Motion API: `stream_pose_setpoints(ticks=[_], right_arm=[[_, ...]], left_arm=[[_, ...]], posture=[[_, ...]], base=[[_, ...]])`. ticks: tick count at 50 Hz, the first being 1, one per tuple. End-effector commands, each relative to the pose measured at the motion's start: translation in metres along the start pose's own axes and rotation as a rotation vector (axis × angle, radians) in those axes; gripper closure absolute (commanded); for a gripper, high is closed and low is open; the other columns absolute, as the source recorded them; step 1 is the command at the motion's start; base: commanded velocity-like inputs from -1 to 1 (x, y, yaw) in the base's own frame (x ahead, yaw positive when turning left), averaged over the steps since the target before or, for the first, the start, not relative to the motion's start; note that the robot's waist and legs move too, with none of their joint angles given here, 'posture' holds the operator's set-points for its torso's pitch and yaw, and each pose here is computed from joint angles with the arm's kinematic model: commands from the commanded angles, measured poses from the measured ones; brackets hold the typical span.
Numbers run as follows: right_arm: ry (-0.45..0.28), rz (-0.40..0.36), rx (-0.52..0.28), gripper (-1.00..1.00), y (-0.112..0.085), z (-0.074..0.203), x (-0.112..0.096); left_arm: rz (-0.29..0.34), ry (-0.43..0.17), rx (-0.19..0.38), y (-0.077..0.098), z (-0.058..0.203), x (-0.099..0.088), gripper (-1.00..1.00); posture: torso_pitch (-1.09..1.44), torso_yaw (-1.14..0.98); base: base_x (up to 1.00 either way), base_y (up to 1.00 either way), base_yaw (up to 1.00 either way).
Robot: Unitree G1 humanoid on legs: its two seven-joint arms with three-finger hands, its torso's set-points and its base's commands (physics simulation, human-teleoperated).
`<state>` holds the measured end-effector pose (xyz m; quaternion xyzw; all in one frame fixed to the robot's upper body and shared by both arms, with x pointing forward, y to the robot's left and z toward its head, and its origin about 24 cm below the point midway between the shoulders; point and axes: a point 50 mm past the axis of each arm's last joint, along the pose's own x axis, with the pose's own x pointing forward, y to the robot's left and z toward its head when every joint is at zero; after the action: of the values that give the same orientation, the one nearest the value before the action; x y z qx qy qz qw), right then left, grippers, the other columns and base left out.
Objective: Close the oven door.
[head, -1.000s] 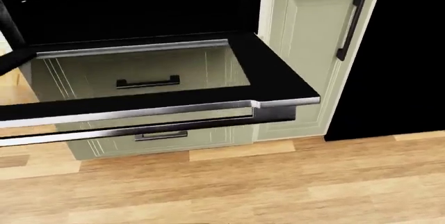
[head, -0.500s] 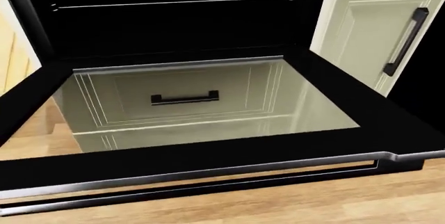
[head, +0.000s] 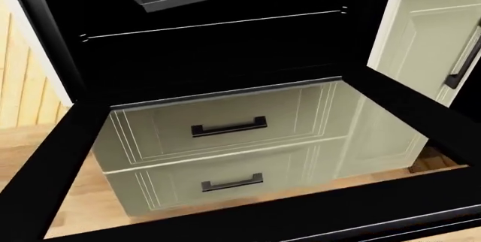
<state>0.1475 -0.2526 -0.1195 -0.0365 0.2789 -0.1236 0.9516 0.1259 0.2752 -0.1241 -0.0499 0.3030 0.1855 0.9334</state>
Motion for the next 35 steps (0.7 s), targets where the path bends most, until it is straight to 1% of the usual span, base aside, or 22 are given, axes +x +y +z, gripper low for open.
stream_pose_setpoints(ticks=[1,10,35], right_arm=[[-0.062,-0.025,-0.002,-1.0,-0.0058,0.0121,0.005],[-0.061,-0.024,-0.002,-1.0,-0.0048,0.012,0.0051],[-0.06,-0.022,0.0,-1.0,-0.006,0.0117,0.0047]], left_arm=[[-0.01,-0.036,0.006,-0.001,0.007,0.0028,-1.0],[-0.008,-0.037,0.005,-0.001,0.0074,0.0031,-1.0],[-0.008,-0.037,0.004,0.0002,0.0071,0.0026,-1.0]], posture=[[0.0,0.0],[0.0,0.0],[0.0,0.0]], base=[[0.0,0.28,0.0],[0.0,0.34,0.0],[0.0,0.45,0.0]])
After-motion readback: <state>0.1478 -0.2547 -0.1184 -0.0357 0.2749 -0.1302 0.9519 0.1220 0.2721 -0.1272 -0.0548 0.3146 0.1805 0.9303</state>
